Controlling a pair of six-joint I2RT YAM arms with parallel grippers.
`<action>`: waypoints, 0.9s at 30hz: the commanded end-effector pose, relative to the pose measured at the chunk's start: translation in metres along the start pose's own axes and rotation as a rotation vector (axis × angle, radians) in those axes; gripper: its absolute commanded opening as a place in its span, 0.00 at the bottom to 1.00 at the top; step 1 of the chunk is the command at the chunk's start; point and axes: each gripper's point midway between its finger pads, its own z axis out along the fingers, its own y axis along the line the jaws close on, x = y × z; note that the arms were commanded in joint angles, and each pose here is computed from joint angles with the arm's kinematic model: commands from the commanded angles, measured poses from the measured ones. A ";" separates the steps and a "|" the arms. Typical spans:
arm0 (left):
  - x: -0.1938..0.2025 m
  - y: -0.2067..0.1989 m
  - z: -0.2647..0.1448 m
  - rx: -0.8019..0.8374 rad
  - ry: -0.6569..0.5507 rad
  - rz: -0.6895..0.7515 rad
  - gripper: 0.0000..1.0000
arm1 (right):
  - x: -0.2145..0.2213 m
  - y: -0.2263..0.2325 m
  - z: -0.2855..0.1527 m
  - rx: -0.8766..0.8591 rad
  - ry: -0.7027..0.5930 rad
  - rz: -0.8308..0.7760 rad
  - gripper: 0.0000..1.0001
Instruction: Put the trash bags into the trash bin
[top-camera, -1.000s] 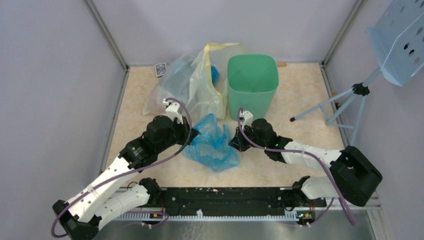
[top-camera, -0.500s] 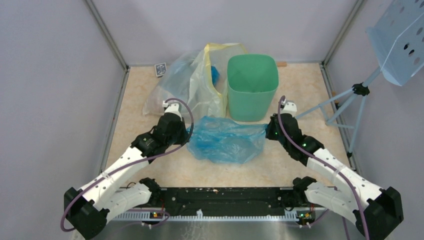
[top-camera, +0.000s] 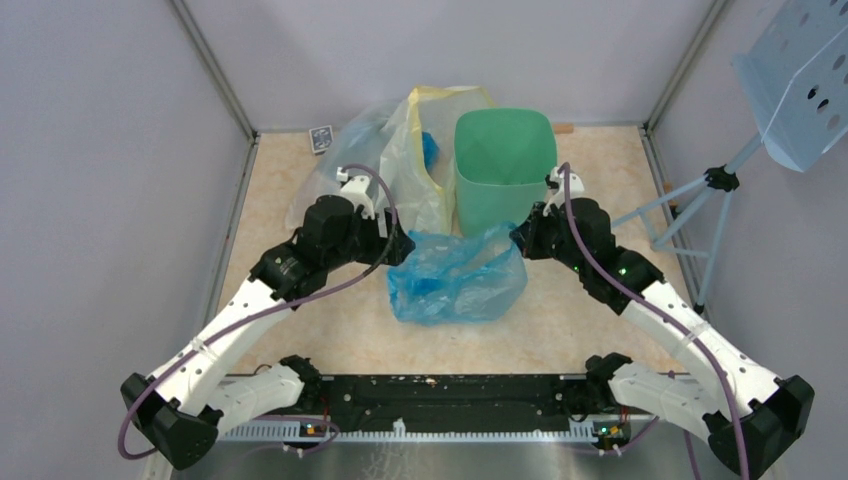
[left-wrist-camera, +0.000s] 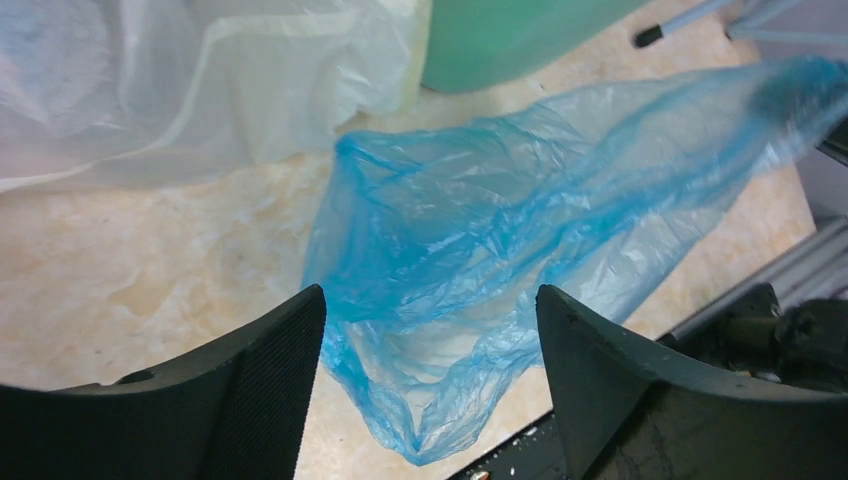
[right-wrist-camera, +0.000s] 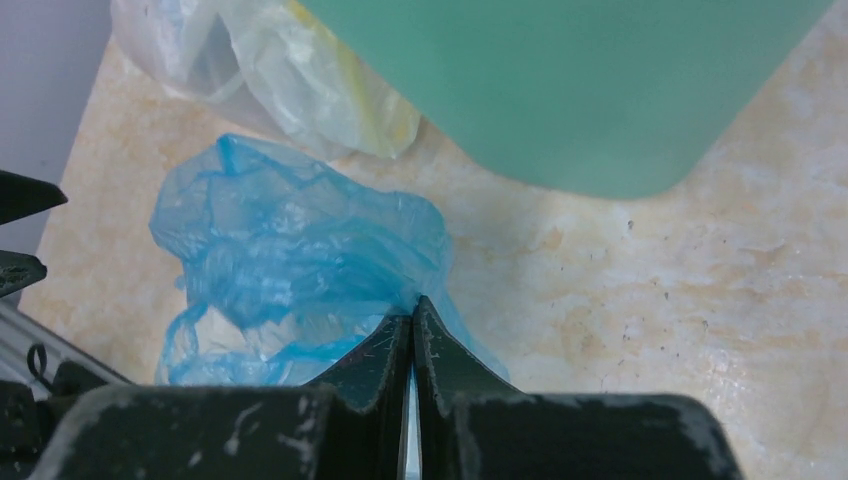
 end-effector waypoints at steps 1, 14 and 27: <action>0.041 -0.012 0.004 0.129 0.118 -0.003 0.90 | 0.026 0.007 0.001 -0.072 0.102 -0.036 0.03; 0.015 -0.076 0.034 0.085 -0.126 0.664 0.99 | 0.019 0.027 -0.008 -0.172 0.099 -0.028 0.00; 0.034 -0.074 0.085 0.049 -0.141 0.769 0.99 | -0.004 0.042 -0.025 -0.208 0.068 -0.017 0.00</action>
